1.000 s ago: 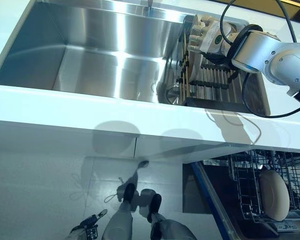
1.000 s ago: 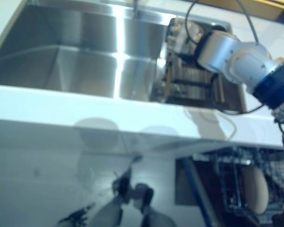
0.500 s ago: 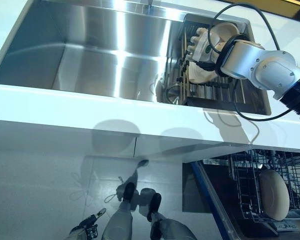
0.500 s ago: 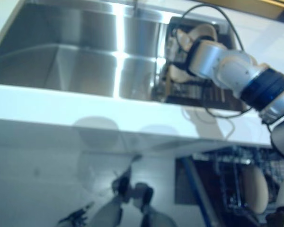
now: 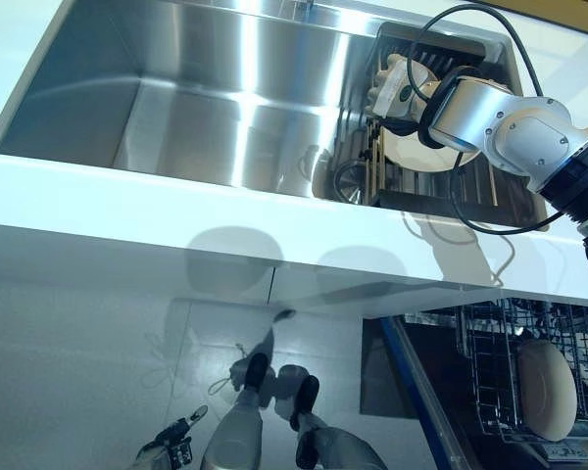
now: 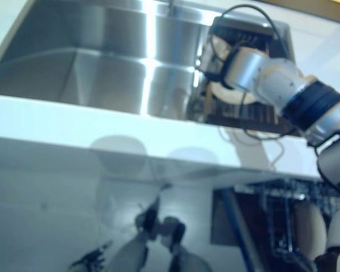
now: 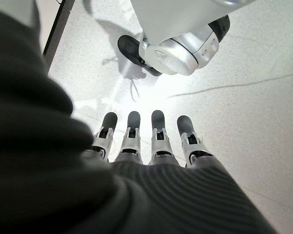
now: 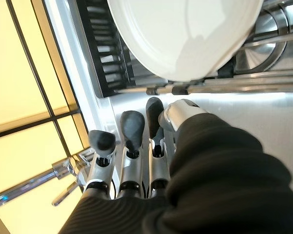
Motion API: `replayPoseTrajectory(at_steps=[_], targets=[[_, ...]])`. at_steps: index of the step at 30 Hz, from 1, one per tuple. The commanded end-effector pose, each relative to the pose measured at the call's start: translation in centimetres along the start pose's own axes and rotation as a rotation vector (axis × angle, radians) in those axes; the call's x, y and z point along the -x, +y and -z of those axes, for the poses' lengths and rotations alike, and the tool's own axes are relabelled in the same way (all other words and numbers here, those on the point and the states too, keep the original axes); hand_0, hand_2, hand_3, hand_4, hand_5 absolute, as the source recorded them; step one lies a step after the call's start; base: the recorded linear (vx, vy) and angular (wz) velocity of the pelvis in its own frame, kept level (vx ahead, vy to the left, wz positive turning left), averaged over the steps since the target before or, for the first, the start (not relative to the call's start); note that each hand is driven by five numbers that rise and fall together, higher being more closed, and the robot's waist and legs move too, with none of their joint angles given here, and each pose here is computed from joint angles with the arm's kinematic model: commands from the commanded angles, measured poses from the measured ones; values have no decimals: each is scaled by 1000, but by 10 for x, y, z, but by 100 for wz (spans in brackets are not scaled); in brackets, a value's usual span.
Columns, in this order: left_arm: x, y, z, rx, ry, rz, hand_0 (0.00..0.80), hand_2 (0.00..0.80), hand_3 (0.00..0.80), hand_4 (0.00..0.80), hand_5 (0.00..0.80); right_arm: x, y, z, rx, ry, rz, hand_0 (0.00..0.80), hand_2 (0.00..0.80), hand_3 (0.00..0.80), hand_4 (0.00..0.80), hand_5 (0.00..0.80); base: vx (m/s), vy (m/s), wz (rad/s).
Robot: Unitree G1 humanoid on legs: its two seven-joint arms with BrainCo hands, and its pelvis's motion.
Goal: Take plates into dishwasher
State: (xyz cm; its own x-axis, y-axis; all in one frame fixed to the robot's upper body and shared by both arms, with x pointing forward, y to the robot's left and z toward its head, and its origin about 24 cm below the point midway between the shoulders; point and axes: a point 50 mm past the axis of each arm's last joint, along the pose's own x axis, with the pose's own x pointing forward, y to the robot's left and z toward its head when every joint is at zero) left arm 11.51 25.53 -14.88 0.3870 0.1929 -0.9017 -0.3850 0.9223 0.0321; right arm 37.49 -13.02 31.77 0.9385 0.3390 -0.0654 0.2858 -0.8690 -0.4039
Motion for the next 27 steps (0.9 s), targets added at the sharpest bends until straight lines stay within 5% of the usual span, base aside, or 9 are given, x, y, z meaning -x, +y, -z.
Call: replayPoseTrajectory(at_steps=[1,3,4,5,6,12,27], targets=[[1,5,2,7,10,-16,0,0,0,0,0,8,8,31,-106,137,-84,800,800,800,800,800,0,0,0],[1,4,2,3,12,-14,0,0,0,0,0,8,16,32,-208,162,-106,800,800,800,800,800,0,0,0],[0,4,1,1,14,-11,0,0,0,0,0,7,21,34,-272,182,-127,552,552,552,552,552,0,0,0],[0,3,1,-1,16,-8,0,0,0,0,0,7,25,35,-317,202,-153,66,66,66,66,66,0,0,0],[0,3,1,-2,16,-7,0,0,0,0,0,6,28,35,-321,204,-164,0,0,0,0,0,0,0,0],[0,0,1,-28,17,8,0,0,0,0,0,4,59,29,-479,250,-271,0,0,0,0,0,-1,0,-1],[0,1,2,-32,17,8,0,0,0,0,0,1,68,4,-419,142,-303,0,0,0,0,0,-1,-1,-1]])
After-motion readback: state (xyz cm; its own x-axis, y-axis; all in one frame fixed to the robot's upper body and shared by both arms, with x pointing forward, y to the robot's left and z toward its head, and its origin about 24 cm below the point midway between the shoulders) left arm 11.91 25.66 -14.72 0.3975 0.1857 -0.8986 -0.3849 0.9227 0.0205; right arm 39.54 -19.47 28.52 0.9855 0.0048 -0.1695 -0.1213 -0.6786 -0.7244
